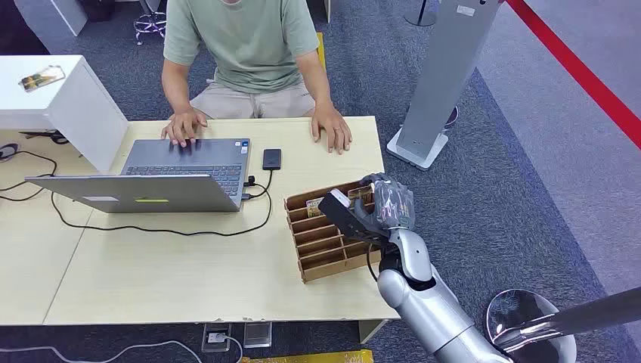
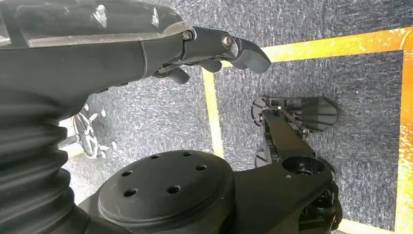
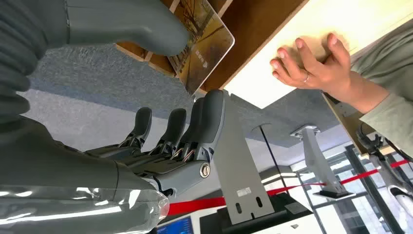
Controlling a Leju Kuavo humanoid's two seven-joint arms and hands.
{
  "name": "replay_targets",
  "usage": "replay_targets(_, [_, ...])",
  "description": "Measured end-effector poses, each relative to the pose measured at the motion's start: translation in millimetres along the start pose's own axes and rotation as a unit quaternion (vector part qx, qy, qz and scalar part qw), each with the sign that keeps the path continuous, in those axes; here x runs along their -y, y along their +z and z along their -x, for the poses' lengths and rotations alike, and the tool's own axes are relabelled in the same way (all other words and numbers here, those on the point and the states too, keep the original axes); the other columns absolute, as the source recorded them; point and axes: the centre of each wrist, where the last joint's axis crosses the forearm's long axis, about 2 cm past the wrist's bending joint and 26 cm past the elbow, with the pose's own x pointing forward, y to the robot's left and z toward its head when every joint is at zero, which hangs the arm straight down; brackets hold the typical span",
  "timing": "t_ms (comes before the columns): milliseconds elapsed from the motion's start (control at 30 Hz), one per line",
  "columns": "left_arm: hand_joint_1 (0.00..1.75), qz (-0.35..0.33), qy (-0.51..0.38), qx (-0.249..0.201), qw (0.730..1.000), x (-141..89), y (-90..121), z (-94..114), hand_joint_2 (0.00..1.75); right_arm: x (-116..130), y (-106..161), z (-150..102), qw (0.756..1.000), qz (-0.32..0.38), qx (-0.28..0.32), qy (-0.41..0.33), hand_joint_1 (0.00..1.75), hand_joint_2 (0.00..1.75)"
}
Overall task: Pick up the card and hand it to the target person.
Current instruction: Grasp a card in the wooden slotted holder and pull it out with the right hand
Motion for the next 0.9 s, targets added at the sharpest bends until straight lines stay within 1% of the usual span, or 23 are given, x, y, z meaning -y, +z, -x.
replay_targets(500, [0.0,0.001,-0.001,-0.001,1.0,0.0,0.0,-0.3,1.75,-7.9,-5.1,0.7,1.0,-0.019,-0.015,0.004,0.84,1.75])
replay_targets(700, [0.0,0.001,-0.001,-0.003,1.0,-0.1,0.0,-0.1,1.75,-10.8,-4.8,2.2,1.0,-0.023,-0.02,0.003,0.92,1.75])
replay_targets(800, [0.0,0.001,-0.001,-0.003,1.0,0.0,0.0,0.0,1.75,-11.6,-4.7,2.7,0.999,-0.025,-0.022,0.002,1.08,1.75])
replay_targets(833, [0.0,0.001,-0.001,-0.003,1.0,0.0,0.0,0.0,1.75,-11.7,-4.9,2.7,0.999,-0.025,-0.023,0.001,1.17,1.75])
replay_targets(900, [0.0,0.001,-0.001,-0.003,1.0,-0.1,0.0,0.0,1.75,-11.7,-5.6,2.4,0.999,-0.025,-0.023,0.0,1.3,1.75])
